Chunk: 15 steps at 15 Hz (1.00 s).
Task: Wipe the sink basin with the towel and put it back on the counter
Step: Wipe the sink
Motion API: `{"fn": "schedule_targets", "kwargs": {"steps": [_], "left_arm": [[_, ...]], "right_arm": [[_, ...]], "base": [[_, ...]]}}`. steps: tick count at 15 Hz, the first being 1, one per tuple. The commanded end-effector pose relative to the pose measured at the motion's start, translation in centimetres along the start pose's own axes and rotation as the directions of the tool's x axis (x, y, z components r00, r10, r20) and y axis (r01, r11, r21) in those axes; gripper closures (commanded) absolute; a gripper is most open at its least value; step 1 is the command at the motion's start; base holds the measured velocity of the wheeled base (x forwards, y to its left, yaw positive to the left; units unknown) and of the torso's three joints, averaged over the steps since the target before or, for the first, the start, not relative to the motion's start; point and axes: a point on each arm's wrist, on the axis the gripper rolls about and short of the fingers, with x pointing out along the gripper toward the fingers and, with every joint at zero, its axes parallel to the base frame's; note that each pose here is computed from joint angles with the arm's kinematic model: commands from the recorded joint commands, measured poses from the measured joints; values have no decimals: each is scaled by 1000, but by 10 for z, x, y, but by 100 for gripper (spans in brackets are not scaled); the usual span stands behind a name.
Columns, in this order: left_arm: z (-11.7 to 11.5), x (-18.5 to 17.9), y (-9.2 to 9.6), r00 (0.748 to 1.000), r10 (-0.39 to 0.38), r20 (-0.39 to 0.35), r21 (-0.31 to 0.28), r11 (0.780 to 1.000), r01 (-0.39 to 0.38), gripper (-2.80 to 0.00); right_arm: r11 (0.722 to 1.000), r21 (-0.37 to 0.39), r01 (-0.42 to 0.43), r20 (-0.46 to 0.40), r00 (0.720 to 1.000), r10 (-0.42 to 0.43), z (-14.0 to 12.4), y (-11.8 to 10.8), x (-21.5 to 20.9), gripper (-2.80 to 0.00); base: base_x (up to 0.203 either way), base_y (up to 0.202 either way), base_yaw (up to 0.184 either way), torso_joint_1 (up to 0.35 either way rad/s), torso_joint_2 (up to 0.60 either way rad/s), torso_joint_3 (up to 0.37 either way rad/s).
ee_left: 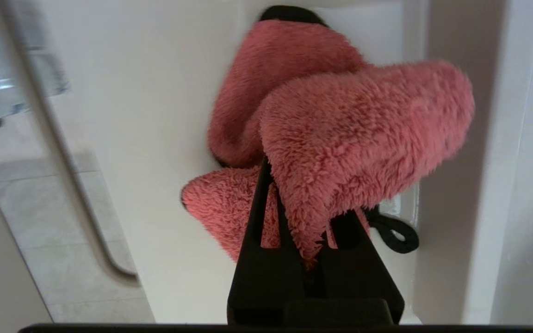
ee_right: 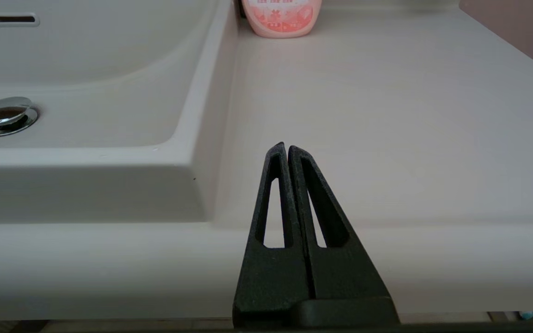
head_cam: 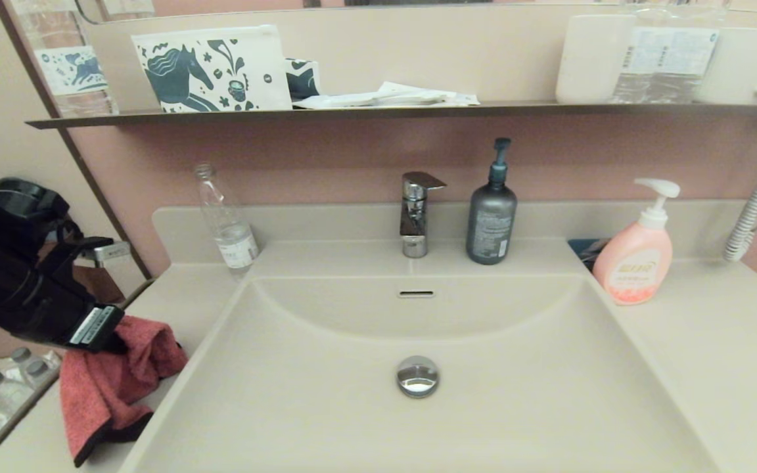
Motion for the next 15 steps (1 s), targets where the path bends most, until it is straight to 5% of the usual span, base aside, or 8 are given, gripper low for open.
{"fn": "schedule_targets", "kwargs": {"steps": [1,10,11,15], "left_arm": [[9,17,-3,997,-69,-32,17,997,69,0],[26,31,-13,990,-138,-9,6,990,138,0],[27,31,-15,989,-147,-5,0,989,147,-280],[28,15,-30,987,-159,36,-34,986,160,-280]], "right_arm": [[1000,1,0,-1,1000,0,0,0,0,0],[1000,0,0,-1,1000,0,0,0,0,0],[1000,-1,0,-1,1000,0,0,0,0,0],[1000,-1,0,-1,1000,0,0,0,0,0]], "base": [[0,0,0,0,0,0],[0,0,0,0,0,0],[0,0,0,0,0,0],[0,0,0,0,0,0]]}}
